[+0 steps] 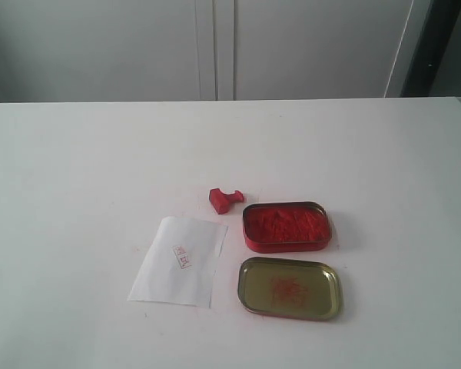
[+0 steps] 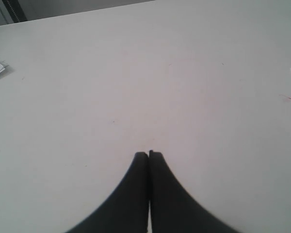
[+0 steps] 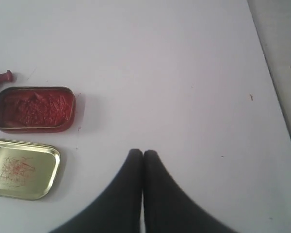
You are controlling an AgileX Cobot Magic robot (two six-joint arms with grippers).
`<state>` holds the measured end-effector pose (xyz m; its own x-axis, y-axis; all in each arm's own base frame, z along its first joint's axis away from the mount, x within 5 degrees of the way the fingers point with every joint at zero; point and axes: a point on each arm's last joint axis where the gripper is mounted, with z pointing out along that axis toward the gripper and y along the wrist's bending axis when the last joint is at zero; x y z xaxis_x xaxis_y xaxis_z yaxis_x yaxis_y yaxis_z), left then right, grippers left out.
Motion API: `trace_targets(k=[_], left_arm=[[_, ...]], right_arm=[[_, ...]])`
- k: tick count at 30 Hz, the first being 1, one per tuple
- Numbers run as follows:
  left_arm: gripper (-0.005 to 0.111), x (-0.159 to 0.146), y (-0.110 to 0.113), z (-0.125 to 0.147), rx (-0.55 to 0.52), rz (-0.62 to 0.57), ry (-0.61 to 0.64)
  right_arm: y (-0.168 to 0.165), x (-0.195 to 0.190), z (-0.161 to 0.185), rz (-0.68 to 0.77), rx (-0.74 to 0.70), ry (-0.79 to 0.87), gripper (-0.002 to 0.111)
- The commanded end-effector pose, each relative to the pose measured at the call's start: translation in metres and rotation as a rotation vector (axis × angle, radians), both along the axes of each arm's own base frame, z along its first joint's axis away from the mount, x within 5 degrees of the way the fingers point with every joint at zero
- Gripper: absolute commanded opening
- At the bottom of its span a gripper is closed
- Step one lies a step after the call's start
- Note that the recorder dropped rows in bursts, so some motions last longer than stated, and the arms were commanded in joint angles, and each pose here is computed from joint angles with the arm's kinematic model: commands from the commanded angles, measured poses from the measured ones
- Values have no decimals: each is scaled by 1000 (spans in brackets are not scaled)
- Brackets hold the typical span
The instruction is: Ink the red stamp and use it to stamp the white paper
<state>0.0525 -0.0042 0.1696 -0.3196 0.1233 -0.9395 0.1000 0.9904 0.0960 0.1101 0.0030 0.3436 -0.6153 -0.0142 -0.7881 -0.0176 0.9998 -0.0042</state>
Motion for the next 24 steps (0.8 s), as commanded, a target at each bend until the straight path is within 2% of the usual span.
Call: trace_targets(k=[1, 17, 24], left_arm=[[0, 0, 0, -1, 0, 3, -4], [0, 0, 0, -1, 0, 3, -4], [0, 0, 0, -1, 0, 3, -4]], right_arm=[[-3, -16, -6, -8, -32, -51, 0], [-4, -50, -24, 4, -30, -414, 0], [-4, -50, -32, -3, -11, -404, 0]])
